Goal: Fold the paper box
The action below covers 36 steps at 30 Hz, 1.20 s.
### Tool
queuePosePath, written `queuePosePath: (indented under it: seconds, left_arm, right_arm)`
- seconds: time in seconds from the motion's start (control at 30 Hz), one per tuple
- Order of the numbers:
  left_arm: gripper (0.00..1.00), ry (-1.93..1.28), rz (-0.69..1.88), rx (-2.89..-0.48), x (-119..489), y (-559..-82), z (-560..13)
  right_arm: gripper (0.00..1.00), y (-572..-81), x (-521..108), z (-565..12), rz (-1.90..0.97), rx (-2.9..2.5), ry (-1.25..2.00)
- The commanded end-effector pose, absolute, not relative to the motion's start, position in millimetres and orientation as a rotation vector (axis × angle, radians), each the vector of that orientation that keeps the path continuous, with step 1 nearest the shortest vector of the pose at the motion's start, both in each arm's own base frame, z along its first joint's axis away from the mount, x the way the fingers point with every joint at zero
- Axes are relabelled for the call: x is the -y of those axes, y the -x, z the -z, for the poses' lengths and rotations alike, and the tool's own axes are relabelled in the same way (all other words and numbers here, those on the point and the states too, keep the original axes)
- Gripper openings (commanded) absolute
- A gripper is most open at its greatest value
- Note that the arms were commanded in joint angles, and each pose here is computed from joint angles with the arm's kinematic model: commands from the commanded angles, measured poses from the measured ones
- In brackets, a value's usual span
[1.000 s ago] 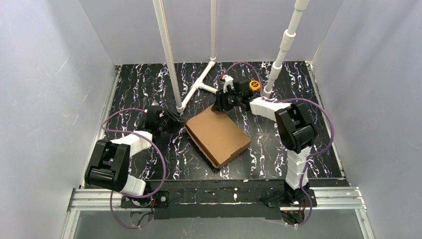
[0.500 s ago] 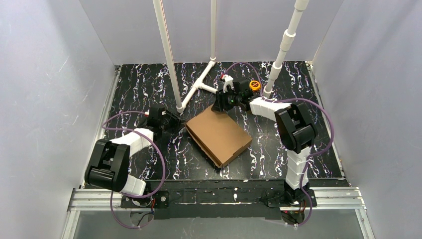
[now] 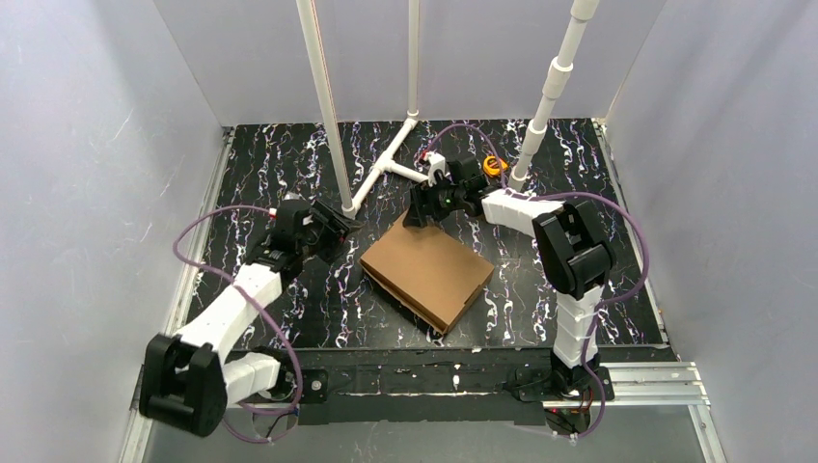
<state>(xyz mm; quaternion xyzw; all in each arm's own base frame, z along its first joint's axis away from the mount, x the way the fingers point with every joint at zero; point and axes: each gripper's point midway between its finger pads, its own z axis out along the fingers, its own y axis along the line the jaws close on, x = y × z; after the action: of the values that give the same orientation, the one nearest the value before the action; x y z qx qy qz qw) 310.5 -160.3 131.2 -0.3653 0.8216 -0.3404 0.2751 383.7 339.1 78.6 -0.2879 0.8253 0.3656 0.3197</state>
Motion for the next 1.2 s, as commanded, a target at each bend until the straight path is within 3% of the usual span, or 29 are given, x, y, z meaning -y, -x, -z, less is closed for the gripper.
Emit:
queuePosePath:
  seconds: [0.0,0.17,0.3,0.37,0.57,0.63,0.7,0.83,0.93,1.07,1.17]
  left_arm:
    - [0.62,0.788,0.801,-2.295,143.5,-270.1,-119.1]
    - [0.64,0.519,1.028,-2.249,163.3,-232.8,-134.2]
    - [0.6,0.444,1.222,-2.226,181.1,-197.0,-138.8]
    - [0.52,0.453,1.279,-2.223,190.8,-183.2,-138.1]
    - [0.14,0.382,1.353,-2.279,235.4,-143.6,-128.7]
    - [0.0,0.348,1.329,-2.345,248.5,-130.9,-120.6]
    - [0.0,0.315,1.297,-2.425,262.9,-115.4,-110.9]
    - [0.0,0.353,1.2,-2.536,284.3,-98.0,-91.9]
    - [0.0,0.421,1.134,-2.612,299.4,-92.3,-77.2]
    - [0.0,0.504,1.085,-2.64,321.6,-96.5,-71.5]
    - [0.0,0.531,1.062,-2.649,334.7,-100.1,-70.8]
  right_arm:
    - [0.88,-386.3,-336.4,-128.6,-0.952,-2.051,0.845]
    - [0.98,-375.4,-326.2,-143.8,-0.904,-2.003,0.937]
    - [0.98,-357.5,-315.7,-156.8,-0.867,-1.928,1.077]
    - [0.98,-340.9,-307.7,-157.5,-0.861,-1.894,1.176]
    - [0.98,-303.7,-257.4,-144.7,-0.675,-1.909,1.293]
    - [0.92,-302.9,-237.9,-143.0,-0.569,-1.913,1.264]
    - [0.8,-308.6,-218.4,-150.1,-0.485,-1.901,1.2]
    - [0.42,-321.4,-182.5,-149.0,-0.329,-1.94,1.107]
    - [0.26,-323.0,-163.7,-128.5,-0.243,-1.998,1.111]
    - [0.17,-319.0,-137.4,-91.6,-0.111,-2.128,1.122]
    - [0.16,-312.7,-126.3,-77.3,-0.067,-2.16,1.117]
